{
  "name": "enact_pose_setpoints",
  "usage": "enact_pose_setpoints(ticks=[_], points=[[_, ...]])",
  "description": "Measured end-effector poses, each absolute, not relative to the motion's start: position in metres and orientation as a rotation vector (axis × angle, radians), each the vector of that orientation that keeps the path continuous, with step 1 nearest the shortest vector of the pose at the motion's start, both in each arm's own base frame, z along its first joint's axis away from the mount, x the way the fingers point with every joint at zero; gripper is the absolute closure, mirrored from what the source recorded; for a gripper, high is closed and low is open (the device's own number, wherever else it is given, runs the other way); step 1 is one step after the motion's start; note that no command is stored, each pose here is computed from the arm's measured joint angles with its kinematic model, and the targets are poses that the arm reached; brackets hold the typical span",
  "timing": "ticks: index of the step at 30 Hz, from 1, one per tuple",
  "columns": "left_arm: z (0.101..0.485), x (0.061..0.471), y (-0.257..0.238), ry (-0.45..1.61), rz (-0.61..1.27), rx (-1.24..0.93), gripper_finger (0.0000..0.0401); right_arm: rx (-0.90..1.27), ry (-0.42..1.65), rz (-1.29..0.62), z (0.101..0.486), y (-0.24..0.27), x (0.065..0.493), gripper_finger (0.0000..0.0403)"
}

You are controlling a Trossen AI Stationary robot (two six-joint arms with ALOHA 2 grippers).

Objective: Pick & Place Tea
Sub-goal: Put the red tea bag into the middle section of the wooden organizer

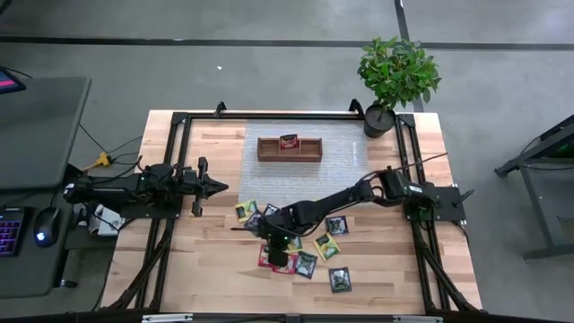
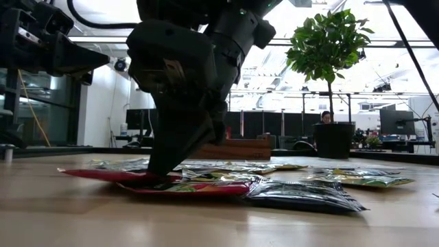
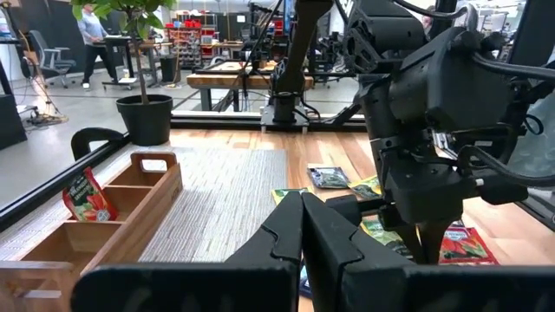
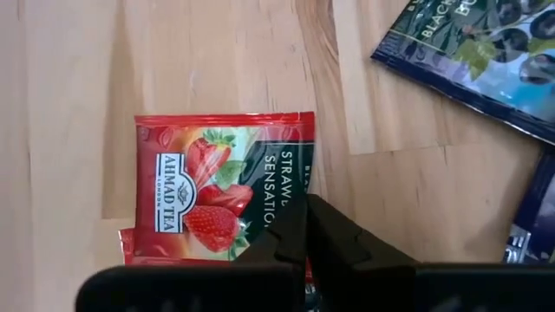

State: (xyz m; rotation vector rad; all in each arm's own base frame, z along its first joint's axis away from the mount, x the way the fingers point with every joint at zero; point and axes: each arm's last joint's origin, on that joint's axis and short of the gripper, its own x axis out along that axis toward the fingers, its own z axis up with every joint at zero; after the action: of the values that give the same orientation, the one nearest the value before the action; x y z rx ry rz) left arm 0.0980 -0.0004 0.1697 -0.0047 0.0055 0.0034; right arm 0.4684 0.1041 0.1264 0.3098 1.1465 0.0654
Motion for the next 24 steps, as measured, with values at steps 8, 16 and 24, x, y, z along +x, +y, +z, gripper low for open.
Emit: enact_pose_setpoints(ticks=[8, 16, 24], points=[[0.170, 0.098, 0.000, 0.005, 0.004, -0.005, 0.0401, 0.272, 1.102, 0.006, 0.158, 0.099, 0.462, 0.0402], [0.170, 0.098, 0.000, 0.006, 0.004, -0.005, 0.0401, 0.272, 1.024, 0.006, 0.197, 0.098, 0.455, 0.0403], [0.170, 0.098, 0.000, 0.005, 0.004, -0.005, 0.0401, 0.233, 0.986, -0.088, 0.227, 0.080, 0.445, 0.0403]])
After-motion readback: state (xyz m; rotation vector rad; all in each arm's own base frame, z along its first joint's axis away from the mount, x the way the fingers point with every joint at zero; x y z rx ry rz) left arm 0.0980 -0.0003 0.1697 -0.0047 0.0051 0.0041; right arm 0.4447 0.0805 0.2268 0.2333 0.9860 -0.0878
